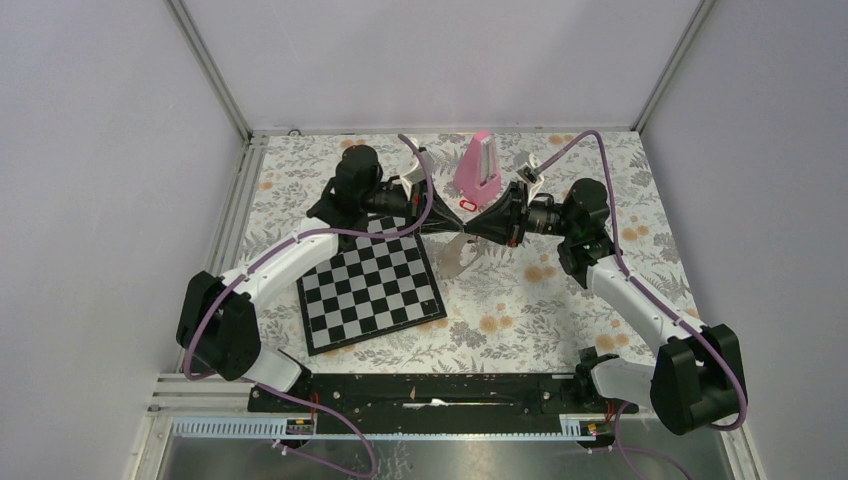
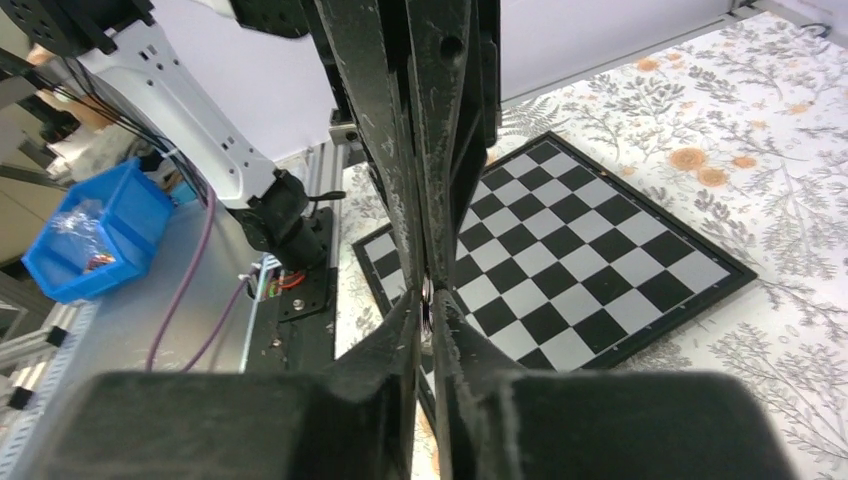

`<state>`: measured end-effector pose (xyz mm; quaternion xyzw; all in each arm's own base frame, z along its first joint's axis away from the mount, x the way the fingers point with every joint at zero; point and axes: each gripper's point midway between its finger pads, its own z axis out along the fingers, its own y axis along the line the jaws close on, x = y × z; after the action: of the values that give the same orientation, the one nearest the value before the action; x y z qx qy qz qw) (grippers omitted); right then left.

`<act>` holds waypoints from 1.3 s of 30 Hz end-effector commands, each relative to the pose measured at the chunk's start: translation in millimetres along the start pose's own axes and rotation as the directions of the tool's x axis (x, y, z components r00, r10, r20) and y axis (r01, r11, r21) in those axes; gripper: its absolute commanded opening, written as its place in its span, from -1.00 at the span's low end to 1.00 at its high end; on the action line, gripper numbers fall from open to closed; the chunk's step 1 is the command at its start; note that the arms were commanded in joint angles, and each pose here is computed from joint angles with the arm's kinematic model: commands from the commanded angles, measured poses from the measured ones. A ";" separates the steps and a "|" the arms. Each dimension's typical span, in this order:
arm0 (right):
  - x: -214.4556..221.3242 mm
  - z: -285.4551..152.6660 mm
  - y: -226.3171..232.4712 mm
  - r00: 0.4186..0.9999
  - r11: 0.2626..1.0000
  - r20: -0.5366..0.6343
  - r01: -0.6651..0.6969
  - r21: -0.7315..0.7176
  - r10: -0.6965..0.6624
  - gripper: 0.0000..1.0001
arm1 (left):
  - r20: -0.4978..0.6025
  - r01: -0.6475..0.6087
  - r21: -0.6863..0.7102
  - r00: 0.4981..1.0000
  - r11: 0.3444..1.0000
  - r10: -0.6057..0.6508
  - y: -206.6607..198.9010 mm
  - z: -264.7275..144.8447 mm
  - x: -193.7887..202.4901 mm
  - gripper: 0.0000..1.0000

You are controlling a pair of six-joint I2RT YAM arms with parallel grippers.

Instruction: Put the keys on the keyring

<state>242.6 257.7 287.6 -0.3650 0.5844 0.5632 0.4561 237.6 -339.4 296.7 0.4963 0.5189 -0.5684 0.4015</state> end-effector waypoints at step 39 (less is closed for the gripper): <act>25.3 -8.5 14.3 0.974 0.977 -0.101 0.196 -0.080 -0.204 -0.23 | -0.385 -0.221 -0.090 0.907 0.971 0.170 -11.2 18.9 3.4 -1.00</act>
<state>225.7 249.0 258.6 -0.4510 0.5740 0.5098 0.4553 221.8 -344.1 269.5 0.6165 0.6012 -0.3678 0.3510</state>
